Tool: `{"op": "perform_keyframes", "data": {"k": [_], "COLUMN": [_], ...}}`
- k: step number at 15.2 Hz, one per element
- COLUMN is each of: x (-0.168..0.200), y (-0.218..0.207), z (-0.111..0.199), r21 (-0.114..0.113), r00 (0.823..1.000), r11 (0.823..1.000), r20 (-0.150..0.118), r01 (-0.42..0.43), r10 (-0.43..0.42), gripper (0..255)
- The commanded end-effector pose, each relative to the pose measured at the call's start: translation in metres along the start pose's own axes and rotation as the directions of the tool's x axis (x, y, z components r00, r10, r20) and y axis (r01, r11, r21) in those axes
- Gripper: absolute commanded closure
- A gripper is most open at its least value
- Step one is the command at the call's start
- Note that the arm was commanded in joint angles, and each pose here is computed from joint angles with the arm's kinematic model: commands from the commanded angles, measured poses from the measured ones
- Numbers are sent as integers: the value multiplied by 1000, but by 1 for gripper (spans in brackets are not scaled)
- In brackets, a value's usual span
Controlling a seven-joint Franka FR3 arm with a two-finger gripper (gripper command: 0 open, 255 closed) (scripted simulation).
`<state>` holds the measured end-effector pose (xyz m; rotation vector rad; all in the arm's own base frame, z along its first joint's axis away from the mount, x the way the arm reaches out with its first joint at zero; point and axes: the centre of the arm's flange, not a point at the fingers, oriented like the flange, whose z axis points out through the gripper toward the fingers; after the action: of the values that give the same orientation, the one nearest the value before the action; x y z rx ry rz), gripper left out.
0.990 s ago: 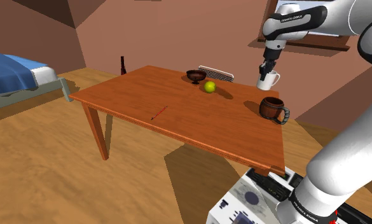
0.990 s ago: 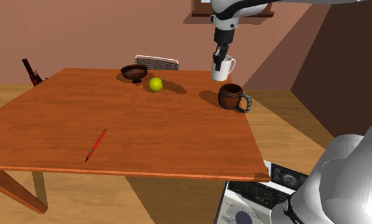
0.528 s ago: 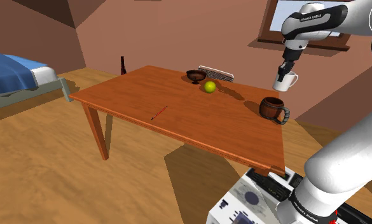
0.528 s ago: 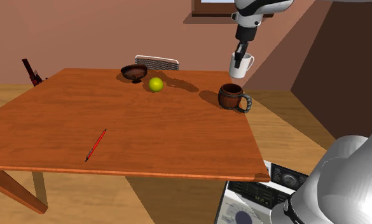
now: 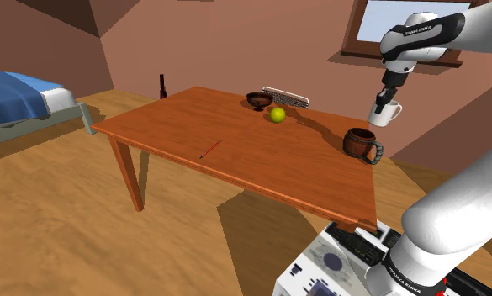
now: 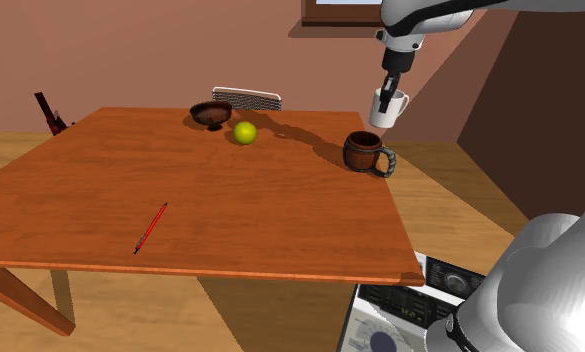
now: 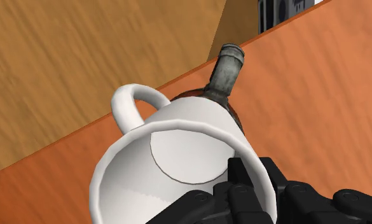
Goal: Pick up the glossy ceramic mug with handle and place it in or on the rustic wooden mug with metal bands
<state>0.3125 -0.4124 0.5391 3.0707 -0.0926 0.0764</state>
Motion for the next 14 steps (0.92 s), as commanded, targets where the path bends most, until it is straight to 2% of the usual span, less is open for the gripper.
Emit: {"op": "perform_keyframes", "data": {"k": [1,12,14], "x": [0,-3,-3], "y": [0,-4,-4], "z": [10,68,68], "r21": [-1,-1,-1], "r00": [1000,1000,1000], "r11": [1000,1000,1000], "r20": [-1,-1,-1], "r01": [0,0,0], "r10": [0,0,0], "gripper": [255,255,255]}}
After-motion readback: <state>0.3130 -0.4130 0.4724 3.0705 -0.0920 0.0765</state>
